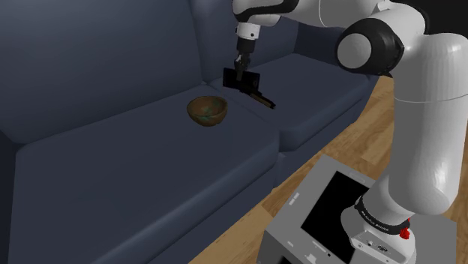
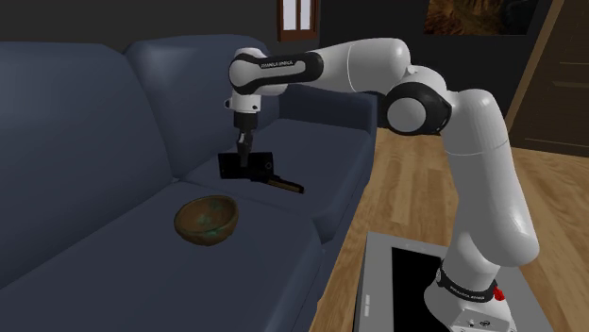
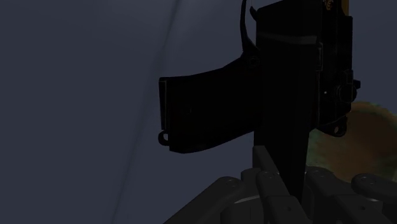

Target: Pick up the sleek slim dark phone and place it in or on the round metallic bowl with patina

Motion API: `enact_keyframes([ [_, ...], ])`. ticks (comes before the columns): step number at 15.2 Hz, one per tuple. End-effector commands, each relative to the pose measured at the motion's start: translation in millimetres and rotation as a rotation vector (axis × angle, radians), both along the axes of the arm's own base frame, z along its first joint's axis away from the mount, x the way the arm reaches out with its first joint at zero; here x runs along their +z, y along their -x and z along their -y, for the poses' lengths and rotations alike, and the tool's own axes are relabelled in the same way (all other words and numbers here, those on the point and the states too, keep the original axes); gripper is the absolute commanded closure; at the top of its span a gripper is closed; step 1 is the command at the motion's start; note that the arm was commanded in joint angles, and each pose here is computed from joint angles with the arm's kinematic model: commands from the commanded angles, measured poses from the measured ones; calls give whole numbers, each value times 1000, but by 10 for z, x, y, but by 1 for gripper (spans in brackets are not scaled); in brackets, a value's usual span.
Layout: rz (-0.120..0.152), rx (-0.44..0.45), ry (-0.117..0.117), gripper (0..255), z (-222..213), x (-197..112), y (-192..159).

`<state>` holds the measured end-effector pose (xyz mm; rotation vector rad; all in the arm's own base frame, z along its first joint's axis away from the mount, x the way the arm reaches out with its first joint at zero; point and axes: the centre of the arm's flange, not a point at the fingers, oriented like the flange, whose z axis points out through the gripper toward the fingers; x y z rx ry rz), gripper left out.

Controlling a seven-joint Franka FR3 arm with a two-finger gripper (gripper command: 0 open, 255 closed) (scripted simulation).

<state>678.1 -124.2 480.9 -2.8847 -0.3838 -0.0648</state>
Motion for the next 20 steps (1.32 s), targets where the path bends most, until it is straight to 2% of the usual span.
enact_keyframes([
  [1, 0, 0, 0, 255, -1, 117, -6],
  [6, 0, 0, 0, 255, -1, 368, -6],
  [19, 0, 0, 0, 255, -1607, 554, -554],
  [20, 0, 0, 0, 255, -1607, 502, -555],
])
